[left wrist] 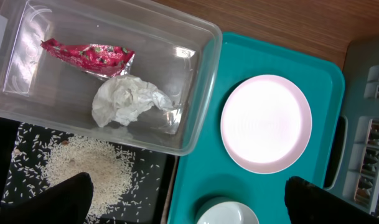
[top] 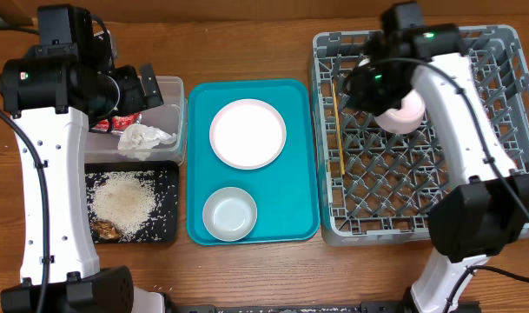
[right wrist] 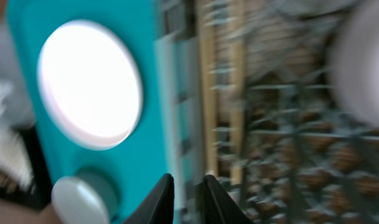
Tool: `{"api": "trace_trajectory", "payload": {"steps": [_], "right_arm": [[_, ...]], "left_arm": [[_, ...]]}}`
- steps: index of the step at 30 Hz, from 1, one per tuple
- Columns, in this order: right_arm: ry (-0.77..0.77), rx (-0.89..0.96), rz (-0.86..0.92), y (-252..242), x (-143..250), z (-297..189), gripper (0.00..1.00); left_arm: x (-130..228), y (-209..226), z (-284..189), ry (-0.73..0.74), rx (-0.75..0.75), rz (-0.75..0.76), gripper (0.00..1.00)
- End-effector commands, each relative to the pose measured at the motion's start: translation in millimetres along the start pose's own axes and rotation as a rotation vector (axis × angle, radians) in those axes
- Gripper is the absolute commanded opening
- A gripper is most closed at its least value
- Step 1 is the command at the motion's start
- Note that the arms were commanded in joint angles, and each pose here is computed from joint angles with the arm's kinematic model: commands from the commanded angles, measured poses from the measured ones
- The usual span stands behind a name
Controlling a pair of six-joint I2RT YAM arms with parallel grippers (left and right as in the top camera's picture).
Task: Sort waste into correct bins and load items into the dishwasher
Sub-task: 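Move right gripper to small white bowl on teal tray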
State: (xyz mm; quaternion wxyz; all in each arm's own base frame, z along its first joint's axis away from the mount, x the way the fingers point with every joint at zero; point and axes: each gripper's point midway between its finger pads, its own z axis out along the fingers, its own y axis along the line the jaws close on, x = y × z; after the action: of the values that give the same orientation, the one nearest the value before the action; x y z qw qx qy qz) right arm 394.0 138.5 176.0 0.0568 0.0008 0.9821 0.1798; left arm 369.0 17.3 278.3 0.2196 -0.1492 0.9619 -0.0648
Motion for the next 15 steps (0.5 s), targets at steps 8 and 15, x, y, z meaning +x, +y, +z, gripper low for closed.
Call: {"api": "trace_trajectory", "payload": {"steps": [8, 15], "right_arm": [[0.139, -0.1, -0.272, 109, 72, 14, 0.24], [0.215, -0.122, -0.477, 172, 134, 30, 0.27]], "left_arm": [[0, 1, 3, 0.004, -0.007, -0.012, 1.0], [0, 1, 3, 0.004, -0.007, -0.012, 1.0]]}}
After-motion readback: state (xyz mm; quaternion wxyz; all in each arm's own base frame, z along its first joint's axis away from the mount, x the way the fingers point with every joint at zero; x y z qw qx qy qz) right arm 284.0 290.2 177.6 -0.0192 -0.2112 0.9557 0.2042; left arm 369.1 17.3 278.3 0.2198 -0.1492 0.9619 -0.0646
